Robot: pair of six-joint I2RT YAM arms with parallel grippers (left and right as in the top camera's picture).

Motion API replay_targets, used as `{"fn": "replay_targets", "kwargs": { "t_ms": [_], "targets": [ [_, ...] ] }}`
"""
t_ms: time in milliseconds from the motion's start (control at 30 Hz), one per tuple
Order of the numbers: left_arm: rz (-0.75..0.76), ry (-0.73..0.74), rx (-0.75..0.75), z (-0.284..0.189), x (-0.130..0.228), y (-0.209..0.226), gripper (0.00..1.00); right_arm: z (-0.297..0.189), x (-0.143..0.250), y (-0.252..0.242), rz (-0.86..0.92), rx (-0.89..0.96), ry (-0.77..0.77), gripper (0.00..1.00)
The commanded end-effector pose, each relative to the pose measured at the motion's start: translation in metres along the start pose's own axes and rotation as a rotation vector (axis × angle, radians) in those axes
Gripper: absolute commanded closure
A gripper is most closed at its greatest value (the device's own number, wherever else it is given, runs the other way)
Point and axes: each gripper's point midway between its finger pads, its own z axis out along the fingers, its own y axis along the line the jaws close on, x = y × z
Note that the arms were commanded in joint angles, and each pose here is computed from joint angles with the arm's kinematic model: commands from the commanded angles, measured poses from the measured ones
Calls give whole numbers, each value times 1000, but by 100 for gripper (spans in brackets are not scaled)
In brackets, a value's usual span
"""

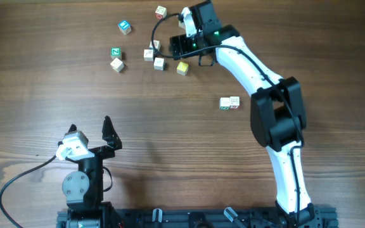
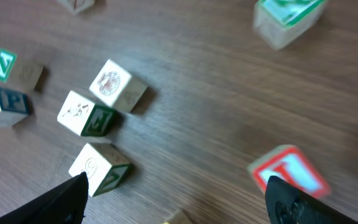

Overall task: Form a horizontal line
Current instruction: 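Lower the right gripper and grasp the white 9 block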

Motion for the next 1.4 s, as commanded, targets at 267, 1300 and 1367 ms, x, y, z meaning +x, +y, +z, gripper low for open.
{"fn": "replay_targets", "kwargs": {
  "t_ms": [267, 1300, 1367],
  "targets": [
    [16, -7, -8, 0, 0, 1, 0, 24, 19, 63, -104, -18, 21, 8],
    [16, -7, -8, 0, 0, 1, 0, 55, 36, 62, -60, 166, -4, 19],
    [16, -7, -8, 0, 0, 1, 0, 55, 36, 59, -47, 183, -8, 21]
  ]
}}
